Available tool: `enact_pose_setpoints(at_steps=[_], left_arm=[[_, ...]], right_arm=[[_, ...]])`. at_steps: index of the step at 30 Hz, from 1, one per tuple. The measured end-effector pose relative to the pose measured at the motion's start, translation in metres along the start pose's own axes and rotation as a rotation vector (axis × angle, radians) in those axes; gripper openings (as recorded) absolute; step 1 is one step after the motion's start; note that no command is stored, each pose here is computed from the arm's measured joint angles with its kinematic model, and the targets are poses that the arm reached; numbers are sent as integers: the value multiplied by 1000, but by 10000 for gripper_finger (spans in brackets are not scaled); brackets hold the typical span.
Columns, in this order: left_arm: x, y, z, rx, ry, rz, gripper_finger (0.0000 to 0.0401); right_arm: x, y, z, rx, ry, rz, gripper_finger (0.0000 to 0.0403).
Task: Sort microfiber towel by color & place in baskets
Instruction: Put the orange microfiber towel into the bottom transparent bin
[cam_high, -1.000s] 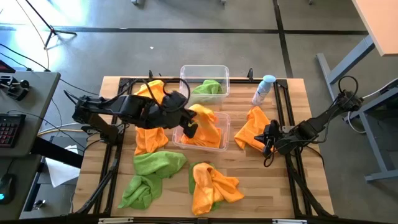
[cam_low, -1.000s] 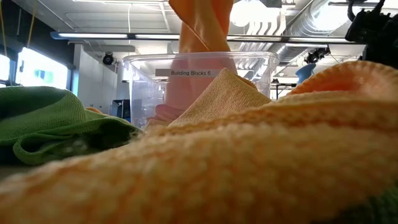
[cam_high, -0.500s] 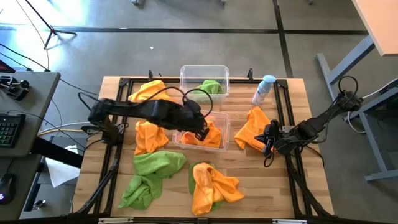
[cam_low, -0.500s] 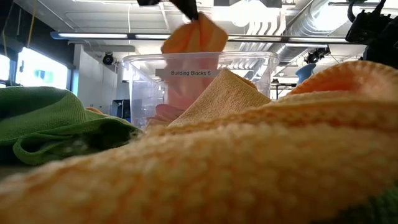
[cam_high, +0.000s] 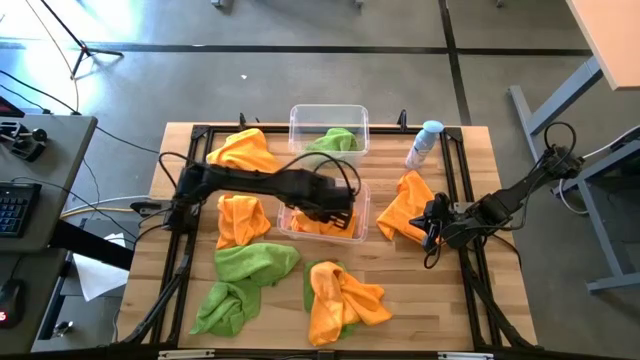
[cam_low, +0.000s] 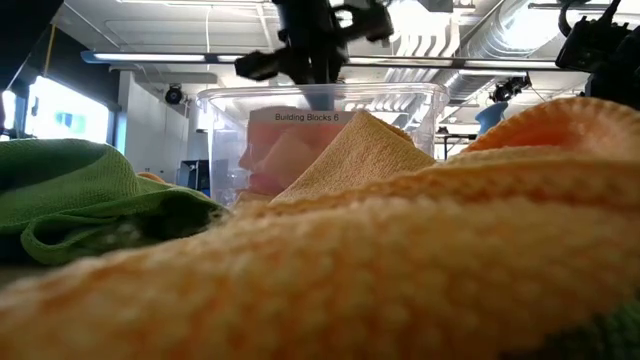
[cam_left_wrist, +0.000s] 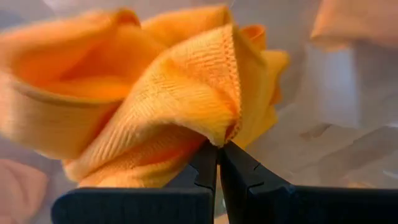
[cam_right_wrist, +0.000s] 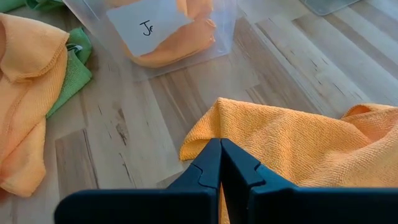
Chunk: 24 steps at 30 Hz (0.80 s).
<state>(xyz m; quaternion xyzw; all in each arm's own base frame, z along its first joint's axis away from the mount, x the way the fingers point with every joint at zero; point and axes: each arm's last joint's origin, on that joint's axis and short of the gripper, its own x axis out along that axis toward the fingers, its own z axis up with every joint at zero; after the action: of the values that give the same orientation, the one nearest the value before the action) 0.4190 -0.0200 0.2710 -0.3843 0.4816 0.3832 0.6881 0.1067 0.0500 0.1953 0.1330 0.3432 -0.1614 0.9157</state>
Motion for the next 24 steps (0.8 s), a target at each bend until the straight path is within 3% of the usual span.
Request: enact_pose_setpoints(at_steps=[9,24], left_arm=[[49,-7,-2,-30,45,96,0],[114,-16,-8,-104,180,114,8]], right_arm=[[0,0,0,-2,0,0,0],[0,0,0,-4,0,1,0]])
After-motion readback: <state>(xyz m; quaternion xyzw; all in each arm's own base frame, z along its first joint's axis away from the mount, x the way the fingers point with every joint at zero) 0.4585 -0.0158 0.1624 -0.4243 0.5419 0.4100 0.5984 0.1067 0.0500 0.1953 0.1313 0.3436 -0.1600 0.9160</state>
